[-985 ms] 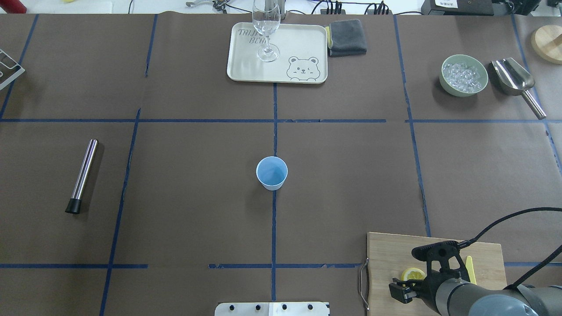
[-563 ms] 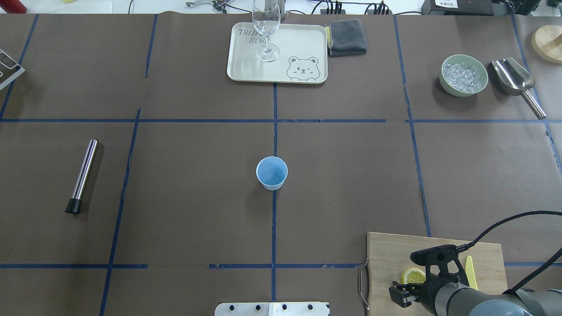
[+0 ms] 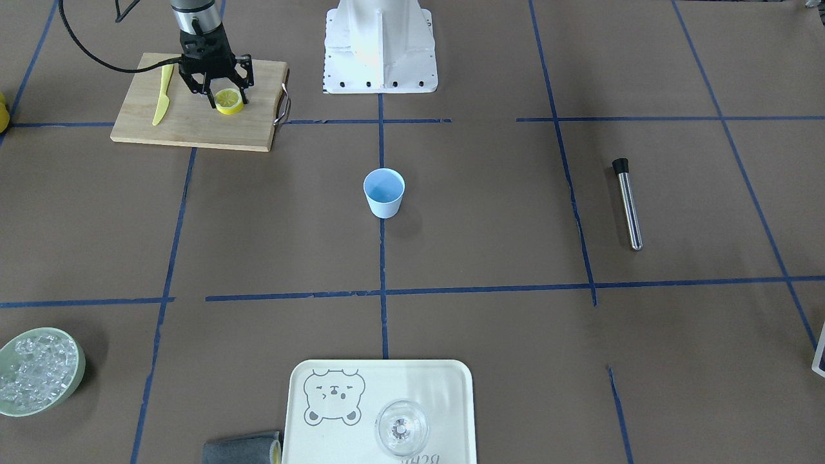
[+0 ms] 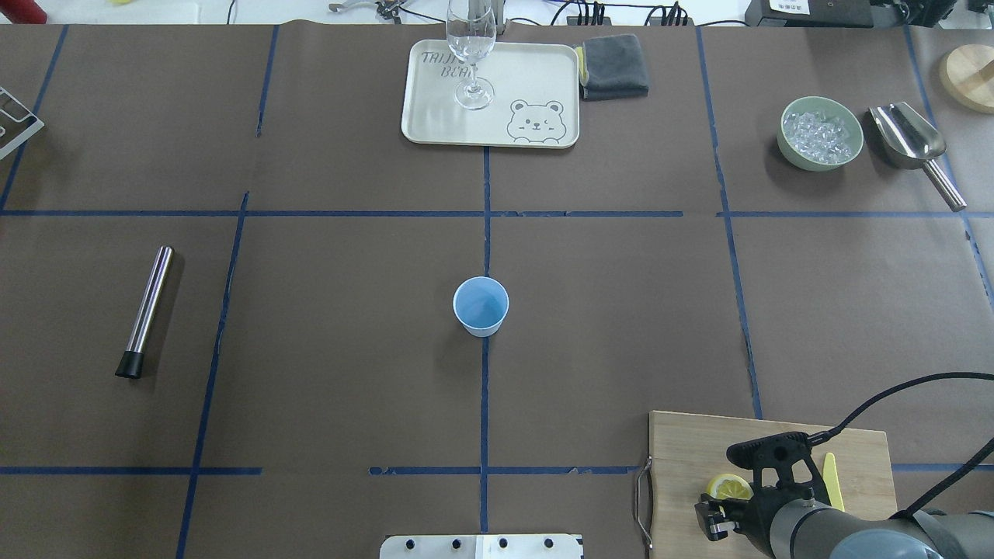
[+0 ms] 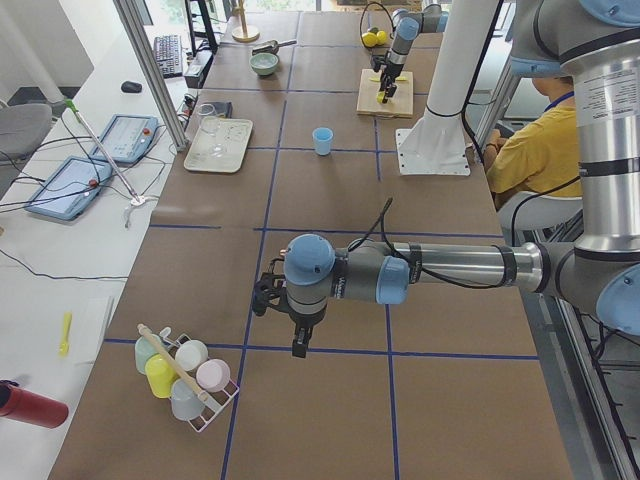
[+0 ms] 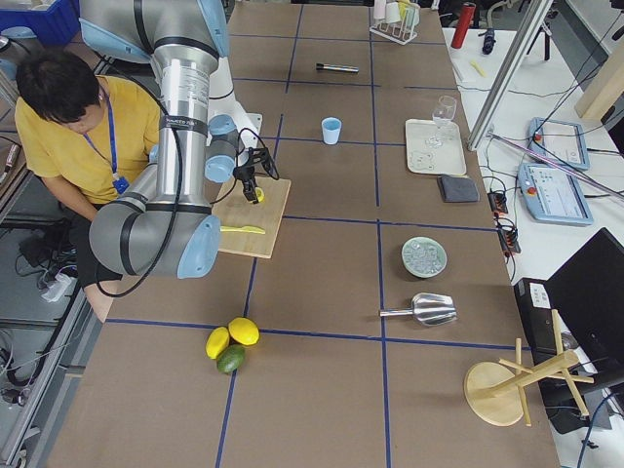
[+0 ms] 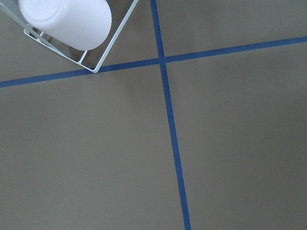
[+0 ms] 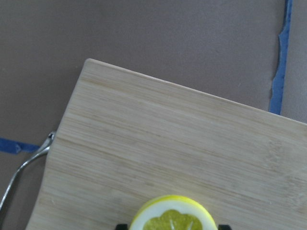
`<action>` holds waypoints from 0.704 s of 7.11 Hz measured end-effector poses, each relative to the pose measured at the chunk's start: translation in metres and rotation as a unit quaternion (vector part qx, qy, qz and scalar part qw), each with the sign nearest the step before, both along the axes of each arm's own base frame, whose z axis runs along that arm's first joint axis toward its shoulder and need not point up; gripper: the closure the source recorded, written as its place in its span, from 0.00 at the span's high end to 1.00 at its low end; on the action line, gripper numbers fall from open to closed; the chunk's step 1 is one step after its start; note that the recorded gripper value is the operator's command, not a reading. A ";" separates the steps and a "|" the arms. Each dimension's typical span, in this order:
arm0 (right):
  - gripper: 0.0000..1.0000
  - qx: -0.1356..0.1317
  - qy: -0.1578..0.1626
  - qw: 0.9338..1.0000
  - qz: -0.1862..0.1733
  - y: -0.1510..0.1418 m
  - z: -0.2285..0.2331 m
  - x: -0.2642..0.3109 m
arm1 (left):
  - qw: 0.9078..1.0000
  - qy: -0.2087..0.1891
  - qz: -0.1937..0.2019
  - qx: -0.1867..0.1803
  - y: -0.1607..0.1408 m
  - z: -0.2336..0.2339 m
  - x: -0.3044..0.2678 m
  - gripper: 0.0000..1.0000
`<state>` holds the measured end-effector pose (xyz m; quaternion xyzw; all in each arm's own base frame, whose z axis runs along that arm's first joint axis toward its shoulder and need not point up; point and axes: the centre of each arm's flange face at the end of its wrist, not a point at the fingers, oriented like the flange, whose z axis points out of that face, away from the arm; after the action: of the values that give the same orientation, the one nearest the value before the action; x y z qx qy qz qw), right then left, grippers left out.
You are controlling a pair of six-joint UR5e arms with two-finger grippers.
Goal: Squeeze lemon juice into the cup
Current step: 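Close the right gripper on the lemon slice on the board, then carry the lemon slice with the right gripper over the blue cup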
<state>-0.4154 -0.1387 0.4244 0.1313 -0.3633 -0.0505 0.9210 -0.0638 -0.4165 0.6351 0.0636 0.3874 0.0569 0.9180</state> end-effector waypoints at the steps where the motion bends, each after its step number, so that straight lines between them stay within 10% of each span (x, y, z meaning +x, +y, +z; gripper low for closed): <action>1: 0.14 0.000 -0.001 1.000 0.001 -0.001 -0.001 0.001 | 1.000 0.000 0.000 0.000 0.000 0.000 0.000 1.00; 5: 0.20 -0.001 -0.027 1.000 0.004 -0.004 -0.027 0.011 | 1.000 0.000 0.000 -0.001 0.000 0.000 0.000 1.00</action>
<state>-0.4041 -0.1425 0.3971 0.1330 -0.3878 -0.0427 0.9111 -0.0638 -0.4165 0.6346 0.0633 0.3874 0.0562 0.9180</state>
